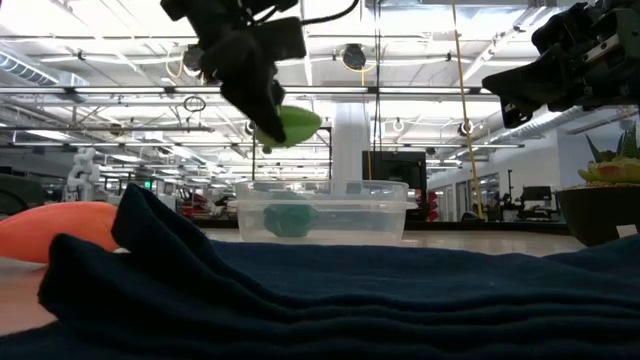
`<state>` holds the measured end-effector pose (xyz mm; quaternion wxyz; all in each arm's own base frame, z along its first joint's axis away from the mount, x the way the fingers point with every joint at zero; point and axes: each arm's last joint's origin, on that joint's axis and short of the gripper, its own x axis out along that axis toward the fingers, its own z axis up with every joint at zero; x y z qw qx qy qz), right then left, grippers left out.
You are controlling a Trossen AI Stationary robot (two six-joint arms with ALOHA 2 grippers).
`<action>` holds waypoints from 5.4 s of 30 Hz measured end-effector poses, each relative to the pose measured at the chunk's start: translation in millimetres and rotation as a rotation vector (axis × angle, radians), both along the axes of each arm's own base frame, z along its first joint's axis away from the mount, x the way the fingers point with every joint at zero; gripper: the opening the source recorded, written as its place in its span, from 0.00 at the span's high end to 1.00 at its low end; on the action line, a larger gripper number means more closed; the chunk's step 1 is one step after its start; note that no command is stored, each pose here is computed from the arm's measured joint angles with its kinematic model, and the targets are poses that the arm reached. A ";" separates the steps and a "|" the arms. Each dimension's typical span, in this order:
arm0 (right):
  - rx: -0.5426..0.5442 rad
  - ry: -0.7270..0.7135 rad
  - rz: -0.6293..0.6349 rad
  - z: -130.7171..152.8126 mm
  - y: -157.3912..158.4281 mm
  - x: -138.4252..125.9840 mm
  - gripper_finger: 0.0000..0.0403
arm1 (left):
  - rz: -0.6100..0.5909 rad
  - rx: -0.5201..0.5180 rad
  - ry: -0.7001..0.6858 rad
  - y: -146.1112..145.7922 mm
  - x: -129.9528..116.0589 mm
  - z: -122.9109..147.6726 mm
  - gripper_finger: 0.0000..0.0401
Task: Pick and placing Produce into tupperware
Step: Put the green starfruit into the bin
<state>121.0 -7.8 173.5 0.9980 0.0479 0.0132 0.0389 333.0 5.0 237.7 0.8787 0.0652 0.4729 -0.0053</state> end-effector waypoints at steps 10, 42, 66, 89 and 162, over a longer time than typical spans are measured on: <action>0.000 -0.001 0.000 0.2 0.0 0.0 1.00 | -0.051 0.014 -0.132 -0.5 13.1 25.4 0.48; -0.007 0.003 0.000 -0.3 0.0 0.0 1.00 | -0.259 0.038 0.067 -7.1 75.6 -28.4 0.47; -0.025 0.002 0.001 -0.4 0.0 0.0 1.00 | -0.623 0.173 0.032 -7.9 88.7 -53.0 0.45; -0.025 0.002 0.001 -0.4 0.0 0.0 1.00 | -0.699 0.130 0.070 -12.7 93.3 -80.3 0.46; -0.021 -0.002 0.000 0.0 0.0 0.1 1.00 | -0.605 0.058 0.225 -17.1 100.8 -74.5 0.30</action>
